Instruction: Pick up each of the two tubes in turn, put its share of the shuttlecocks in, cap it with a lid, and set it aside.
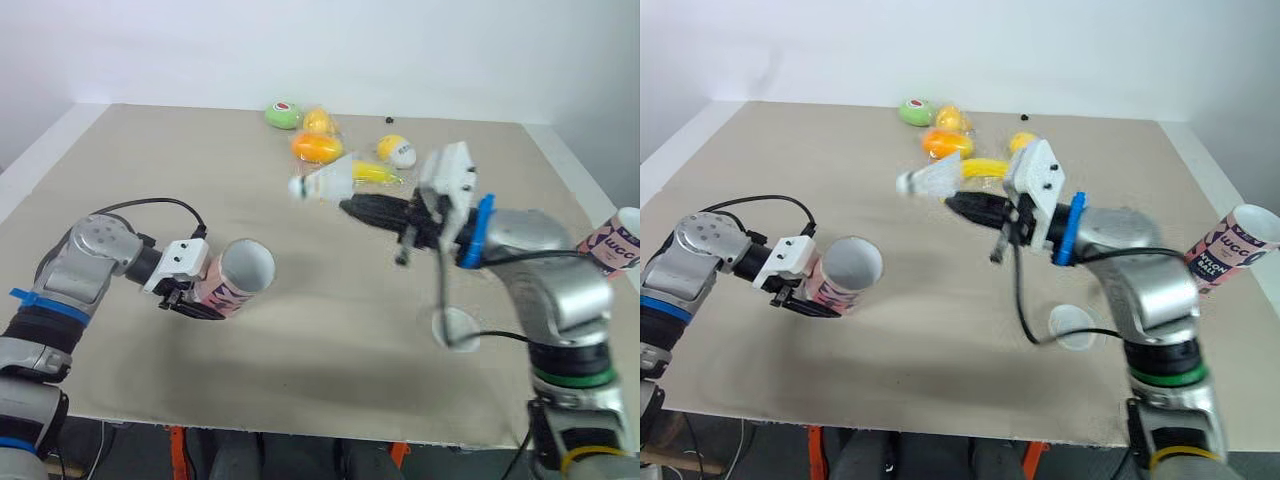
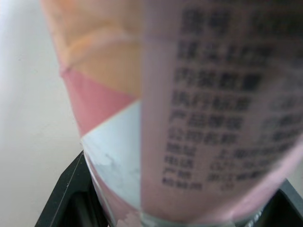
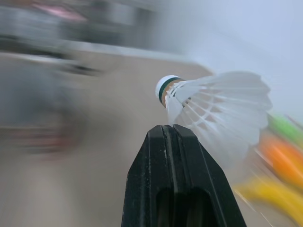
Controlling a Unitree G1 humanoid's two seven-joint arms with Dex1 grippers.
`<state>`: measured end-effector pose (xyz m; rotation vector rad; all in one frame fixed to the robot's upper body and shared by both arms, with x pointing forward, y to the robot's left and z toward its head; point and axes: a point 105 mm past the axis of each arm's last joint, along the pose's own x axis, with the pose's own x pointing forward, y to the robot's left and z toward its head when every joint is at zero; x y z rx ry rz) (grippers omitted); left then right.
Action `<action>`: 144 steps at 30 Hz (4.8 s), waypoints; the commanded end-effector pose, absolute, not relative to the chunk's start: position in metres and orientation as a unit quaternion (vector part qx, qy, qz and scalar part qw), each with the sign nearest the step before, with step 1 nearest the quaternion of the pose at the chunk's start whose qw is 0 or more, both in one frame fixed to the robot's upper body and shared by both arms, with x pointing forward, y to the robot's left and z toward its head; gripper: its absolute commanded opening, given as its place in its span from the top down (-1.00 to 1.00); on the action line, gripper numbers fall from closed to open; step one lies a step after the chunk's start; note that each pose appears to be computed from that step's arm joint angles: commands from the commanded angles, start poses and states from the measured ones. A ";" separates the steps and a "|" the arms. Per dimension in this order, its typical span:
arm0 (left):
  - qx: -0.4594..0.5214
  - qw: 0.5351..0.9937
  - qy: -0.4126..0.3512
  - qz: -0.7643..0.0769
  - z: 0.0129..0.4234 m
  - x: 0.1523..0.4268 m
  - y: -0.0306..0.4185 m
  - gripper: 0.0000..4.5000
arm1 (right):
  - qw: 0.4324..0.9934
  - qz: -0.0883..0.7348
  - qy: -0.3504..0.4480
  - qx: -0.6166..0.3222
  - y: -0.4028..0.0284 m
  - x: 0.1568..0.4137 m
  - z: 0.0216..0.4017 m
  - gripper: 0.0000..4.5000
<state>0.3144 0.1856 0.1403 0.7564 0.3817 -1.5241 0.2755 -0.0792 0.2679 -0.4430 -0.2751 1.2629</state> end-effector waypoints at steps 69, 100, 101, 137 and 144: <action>0.303 0.621 0.147 -0.708 0.135 0.327 0.148 -0.15 | 0.977 0.160 0.118 -0.076 -0.319 0.311 0.158 -0.98; 0.302 0.621 0.149 -0.708 0.132 0.322 0.151 -0.15 | 0.974 0.183 0.125 -0.050 -0.315 0.317 0.150 0.99; 0.302 0.621 0.149 -0.708 0.132 0.322 0.151 -0.15 | 0.969 0.214 0.107 -0.067 -0.304 0.313 0.164 0.99; 0.296 0.627 0.143 -0.706 0.133 0.325 0.148 -0.15 | 0.640 0.699 -0.118 -0.297 -0.038 0.249 0.284 -0.58; 0.294 0.628 0.141 -0.706 0.132 0.323 0.148 -0.15 | 0.797 0.538 -0.036 -0.272 -0.112 0.304 0.253 -0.77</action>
